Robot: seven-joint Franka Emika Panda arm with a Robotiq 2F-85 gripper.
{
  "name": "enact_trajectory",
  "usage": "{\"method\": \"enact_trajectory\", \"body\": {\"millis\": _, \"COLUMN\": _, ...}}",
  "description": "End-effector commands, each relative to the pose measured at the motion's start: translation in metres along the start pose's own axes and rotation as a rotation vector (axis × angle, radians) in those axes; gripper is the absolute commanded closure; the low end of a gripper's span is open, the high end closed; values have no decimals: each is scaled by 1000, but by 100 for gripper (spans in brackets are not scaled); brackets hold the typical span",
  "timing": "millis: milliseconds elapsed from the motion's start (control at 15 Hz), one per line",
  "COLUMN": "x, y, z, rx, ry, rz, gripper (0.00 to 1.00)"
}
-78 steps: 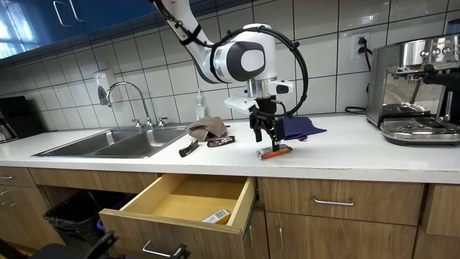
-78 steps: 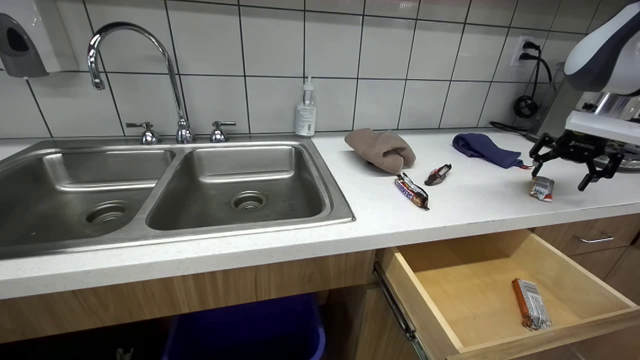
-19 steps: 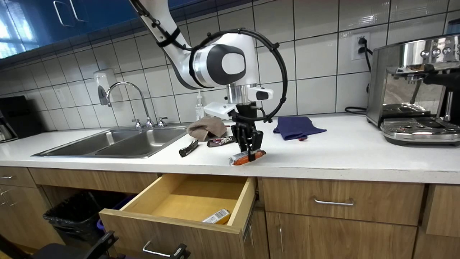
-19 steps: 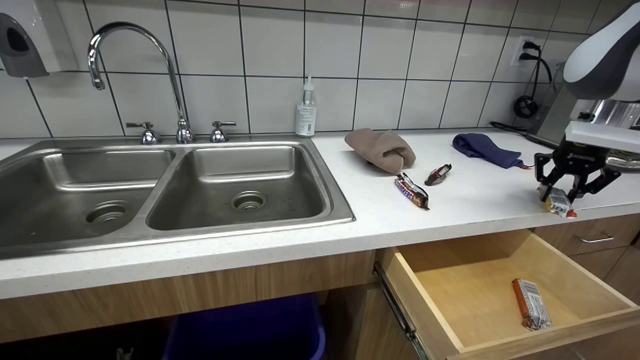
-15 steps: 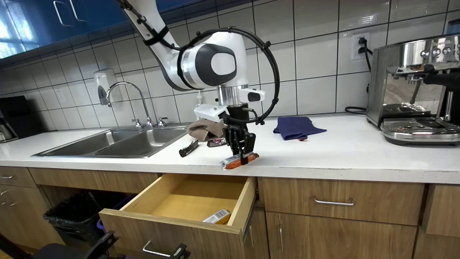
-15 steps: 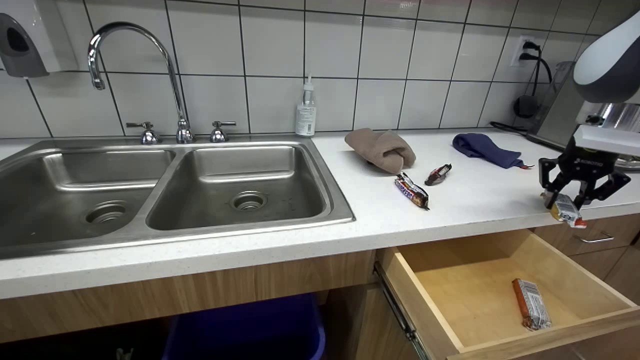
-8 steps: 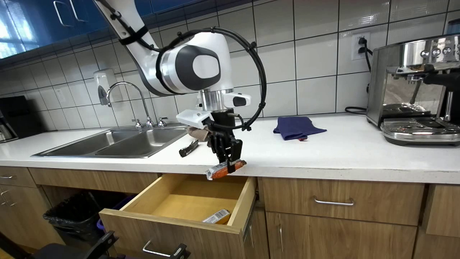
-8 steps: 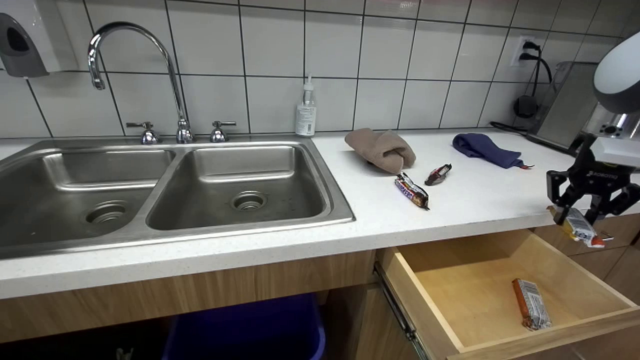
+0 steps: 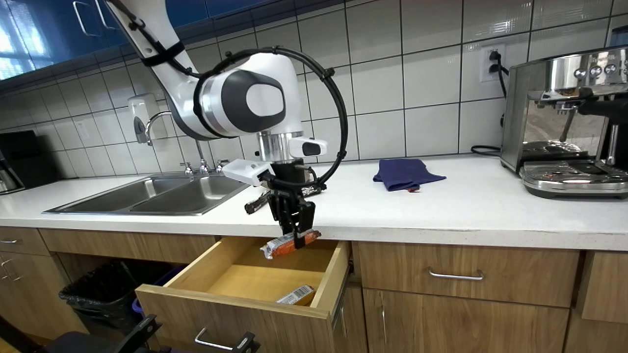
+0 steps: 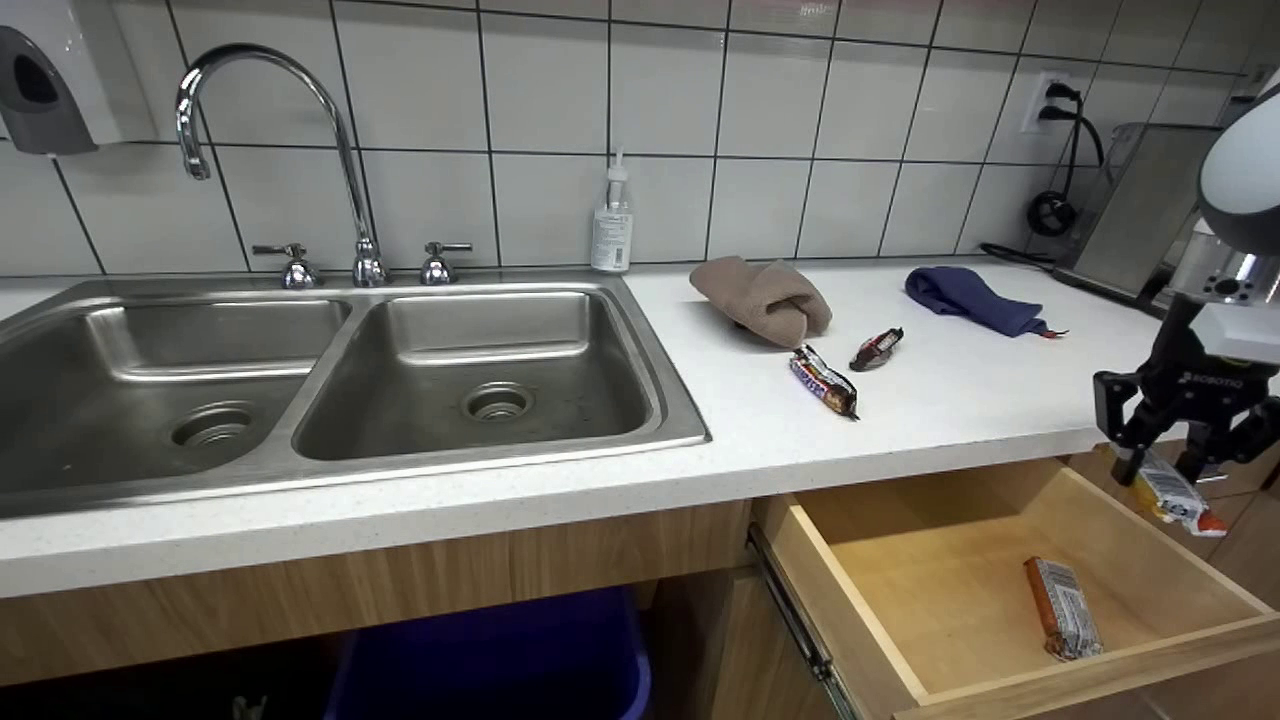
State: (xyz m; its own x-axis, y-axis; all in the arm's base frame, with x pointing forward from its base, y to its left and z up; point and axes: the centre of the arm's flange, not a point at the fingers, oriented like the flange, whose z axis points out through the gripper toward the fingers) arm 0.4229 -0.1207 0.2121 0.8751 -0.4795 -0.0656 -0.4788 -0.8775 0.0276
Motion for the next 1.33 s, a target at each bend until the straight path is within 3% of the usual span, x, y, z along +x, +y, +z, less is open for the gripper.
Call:
{"method": "enact_trajectory", "body": {"millis": 0, "x": -10, "y": -11, "z": -1, "rx": -4, "ry": 19, "rz": -8, "gripper": 84}}
{"method": "enact_trajectory", "body": {"millis": 1267, "x": 31, "y": -40, "z": 43, "rx": -52, "ry": 22, "rz": -42, "gripper": 84}}
